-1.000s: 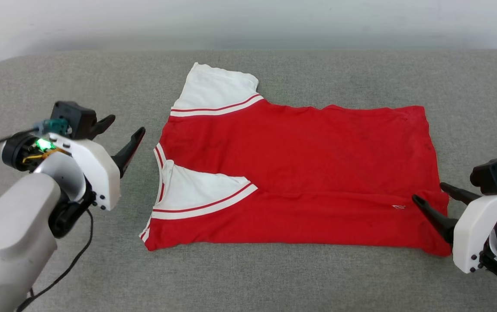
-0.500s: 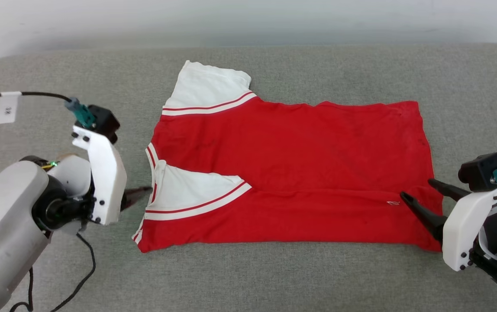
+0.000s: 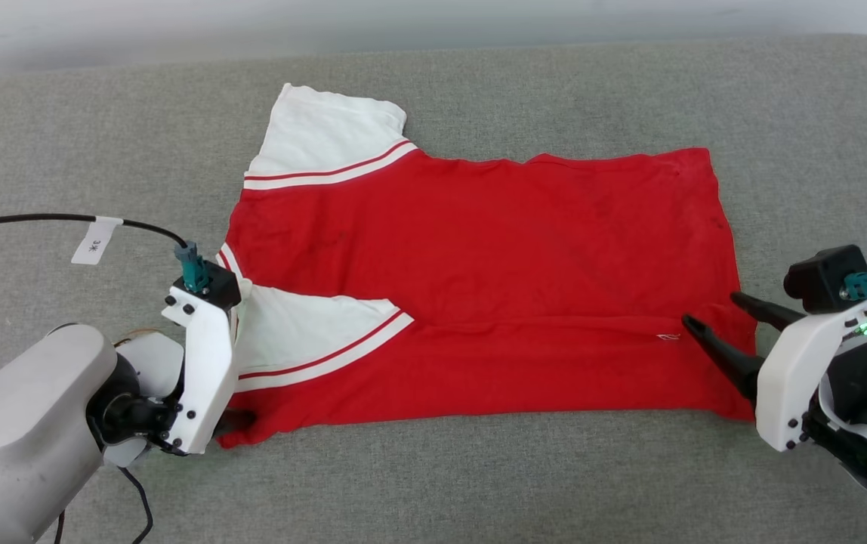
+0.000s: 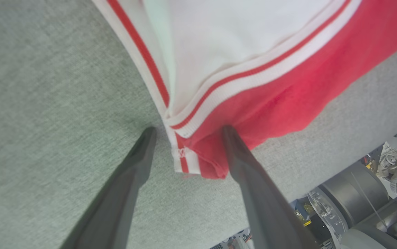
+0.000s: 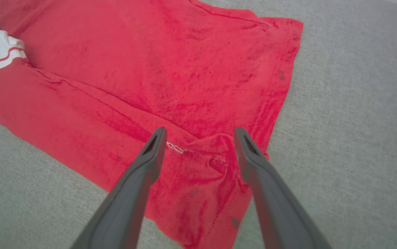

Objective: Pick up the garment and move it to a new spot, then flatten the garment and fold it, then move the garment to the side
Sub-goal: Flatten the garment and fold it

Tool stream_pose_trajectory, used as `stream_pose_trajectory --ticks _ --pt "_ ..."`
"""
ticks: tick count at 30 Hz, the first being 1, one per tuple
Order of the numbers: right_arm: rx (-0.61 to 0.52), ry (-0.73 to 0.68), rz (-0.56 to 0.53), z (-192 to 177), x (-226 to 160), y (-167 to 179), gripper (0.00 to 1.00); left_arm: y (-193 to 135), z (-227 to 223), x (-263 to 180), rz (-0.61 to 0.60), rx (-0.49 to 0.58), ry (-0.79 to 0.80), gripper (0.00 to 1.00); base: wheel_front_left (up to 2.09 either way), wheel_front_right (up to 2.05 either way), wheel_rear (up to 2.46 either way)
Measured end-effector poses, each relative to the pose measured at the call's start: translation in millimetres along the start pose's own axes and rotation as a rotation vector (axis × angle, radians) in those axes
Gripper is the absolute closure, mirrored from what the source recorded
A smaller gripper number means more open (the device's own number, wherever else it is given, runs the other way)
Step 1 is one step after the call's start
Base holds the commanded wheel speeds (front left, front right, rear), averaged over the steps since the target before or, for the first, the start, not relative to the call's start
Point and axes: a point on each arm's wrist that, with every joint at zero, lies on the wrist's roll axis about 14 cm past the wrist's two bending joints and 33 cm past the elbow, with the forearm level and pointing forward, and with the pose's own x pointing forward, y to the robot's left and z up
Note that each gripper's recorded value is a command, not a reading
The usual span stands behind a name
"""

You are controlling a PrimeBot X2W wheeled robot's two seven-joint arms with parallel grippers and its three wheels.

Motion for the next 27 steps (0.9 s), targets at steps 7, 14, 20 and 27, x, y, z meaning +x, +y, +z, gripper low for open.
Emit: stream_pose_trajectory --ticks 7,14,20,27 --pt "-0.019 -0.048 -0.008 19 0 -3 0.00 0 -1 4 0.007 0.011 0.005 1.00 0.00 0.00 0.00" --pt "-0.152 -0.067 -0.059 59 -19 -21 0.00 -12 0 -8 0.010 0.093 -0.048 1.00 0.00 0.00 0.00" --pt "-0.239 0.138 -0.077 53 -32 -34 0.00 -18 1 -23 0.011 0.130 -0.106 1.00 0.00 0.00 0.00" --pt "-0.224 0.442 -0.067 13 -39 -45 0.00 -23 14 -38 0.012 0.171 -0.161 1.00 0.00 0.00 0.00"
